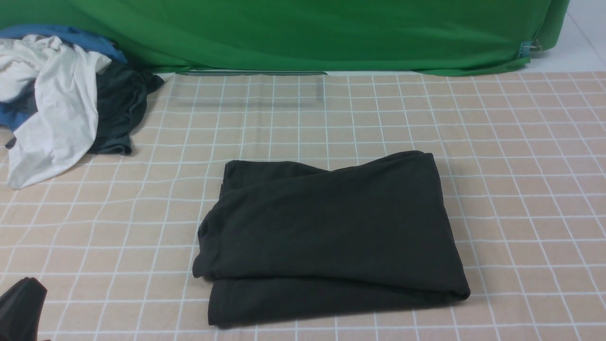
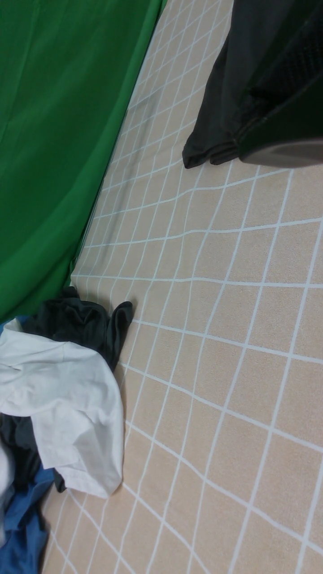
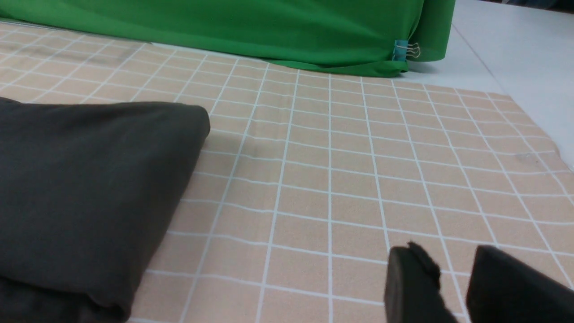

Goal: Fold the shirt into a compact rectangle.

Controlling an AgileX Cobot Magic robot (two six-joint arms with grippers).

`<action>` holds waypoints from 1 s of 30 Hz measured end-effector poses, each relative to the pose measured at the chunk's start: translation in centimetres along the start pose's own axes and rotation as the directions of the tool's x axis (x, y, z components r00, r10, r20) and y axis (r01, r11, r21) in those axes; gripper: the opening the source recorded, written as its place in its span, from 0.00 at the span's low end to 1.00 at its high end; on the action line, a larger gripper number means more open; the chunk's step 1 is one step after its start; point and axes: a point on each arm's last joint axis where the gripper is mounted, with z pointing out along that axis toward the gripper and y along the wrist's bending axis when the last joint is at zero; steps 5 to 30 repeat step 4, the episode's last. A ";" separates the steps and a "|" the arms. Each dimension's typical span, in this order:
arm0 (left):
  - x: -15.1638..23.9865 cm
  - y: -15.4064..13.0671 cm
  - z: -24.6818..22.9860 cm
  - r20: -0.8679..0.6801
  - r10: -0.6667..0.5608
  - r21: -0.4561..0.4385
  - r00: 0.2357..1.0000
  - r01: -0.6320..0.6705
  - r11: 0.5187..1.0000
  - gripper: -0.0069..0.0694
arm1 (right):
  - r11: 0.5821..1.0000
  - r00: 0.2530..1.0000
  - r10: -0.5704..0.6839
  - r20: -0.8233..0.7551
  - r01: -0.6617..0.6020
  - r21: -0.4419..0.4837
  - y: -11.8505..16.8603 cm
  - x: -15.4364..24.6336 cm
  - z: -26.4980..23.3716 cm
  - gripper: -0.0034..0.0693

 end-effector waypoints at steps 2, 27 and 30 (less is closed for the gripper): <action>0.0 0.0 0.0 0.000 0.001 0.000 1.000 -0.001 1.000 0.11 | 1.000 1.000 0.000 0.000 0.000 0.000 0.0 0.0 0.0 0.37; 0.0 0.0 0.0 0.000 0.001 0.000 1.000 -0.001 1.000 0.11 | 1.000 1.000 0.000 0.000 0.000 0.000 0.0 0.0 0.0 0.37; 0.0 0.0 0.0 0.000 0.001 0.000 1.000 -0.001 1.000 0.11 | 1.000 1.000 0.000 0.000 0.000 0.000 0.0 0.0 0.0 0.37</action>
